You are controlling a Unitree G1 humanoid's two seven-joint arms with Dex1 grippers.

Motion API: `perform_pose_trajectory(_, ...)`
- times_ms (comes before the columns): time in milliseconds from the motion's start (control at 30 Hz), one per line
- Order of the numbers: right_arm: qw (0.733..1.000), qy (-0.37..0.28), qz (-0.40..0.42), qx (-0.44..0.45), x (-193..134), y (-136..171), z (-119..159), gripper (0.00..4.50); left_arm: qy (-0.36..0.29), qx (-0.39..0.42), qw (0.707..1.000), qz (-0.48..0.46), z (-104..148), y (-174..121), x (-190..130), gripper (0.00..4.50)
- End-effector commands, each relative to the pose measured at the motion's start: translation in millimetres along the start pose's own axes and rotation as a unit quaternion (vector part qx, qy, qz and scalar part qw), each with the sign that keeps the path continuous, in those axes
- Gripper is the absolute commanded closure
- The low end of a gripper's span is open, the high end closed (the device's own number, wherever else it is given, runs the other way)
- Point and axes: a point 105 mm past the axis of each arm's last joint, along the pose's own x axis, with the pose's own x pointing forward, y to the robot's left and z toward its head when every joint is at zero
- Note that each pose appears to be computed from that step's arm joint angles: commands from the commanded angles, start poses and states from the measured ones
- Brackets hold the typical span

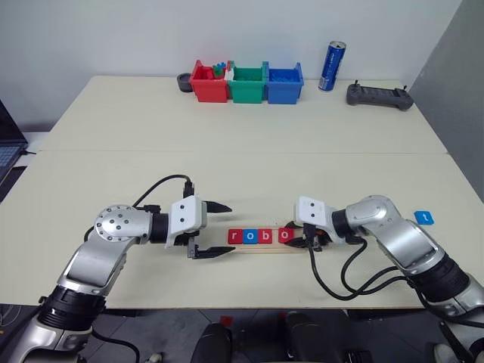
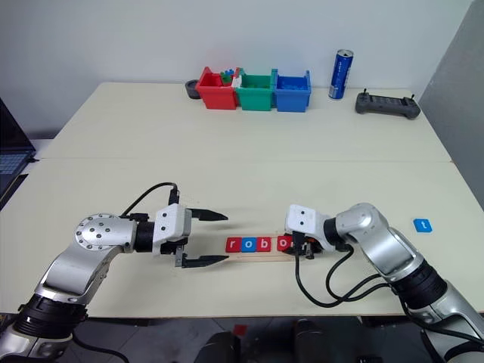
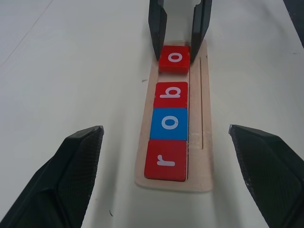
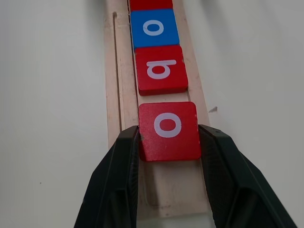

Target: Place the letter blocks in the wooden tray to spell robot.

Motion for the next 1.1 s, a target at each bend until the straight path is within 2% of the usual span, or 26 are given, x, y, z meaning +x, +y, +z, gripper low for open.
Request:
perform_pose_trajectory(33,1.0,-0.005,-0.003,-0.025,-1,-4,9,3.05,-0.01,0.014,1.0,0.002,9,0,1,0.0)
perform_pose_trajectory(267,1.0,-0.004,0.001,-0.03,0,-4,9,3.05,-0.01,0.014,1.0,0.001,10,1,1,0.0)
perform_pose_trajectory(533,0.999,-0.014,-0.005,-0.037,-3,-9,16,0.18,-0.011,0.015,1.0,0.001,10,1,2,0.0)
perform_pose_trajectory(567,0.999,-0.016,-0.007,-0.038,-4,-9,17,0.04,-0.011,0.015,1.0,0.001,10,1,2,0.0)
perform_pose_trajectory(667,0.999,-0.03,-0.017,-0.038,-11,-13,28,0.04,-0.011,0.014,1.0,0.001,10,1,2,0.0)
perform_pose_trajectory(767,0.998,-0.034,-0.025,-0.041,-23,-11,31,0.75,-0.008,0.012,1.0,0.004,8,1,0,0.0)
perform_pose_trajectory(1100,0.997,0.027,-0.027,-0.066,-27,-2,5,4.39,0.0,0.01,1.0,0.01,2,4,-5,0.0)
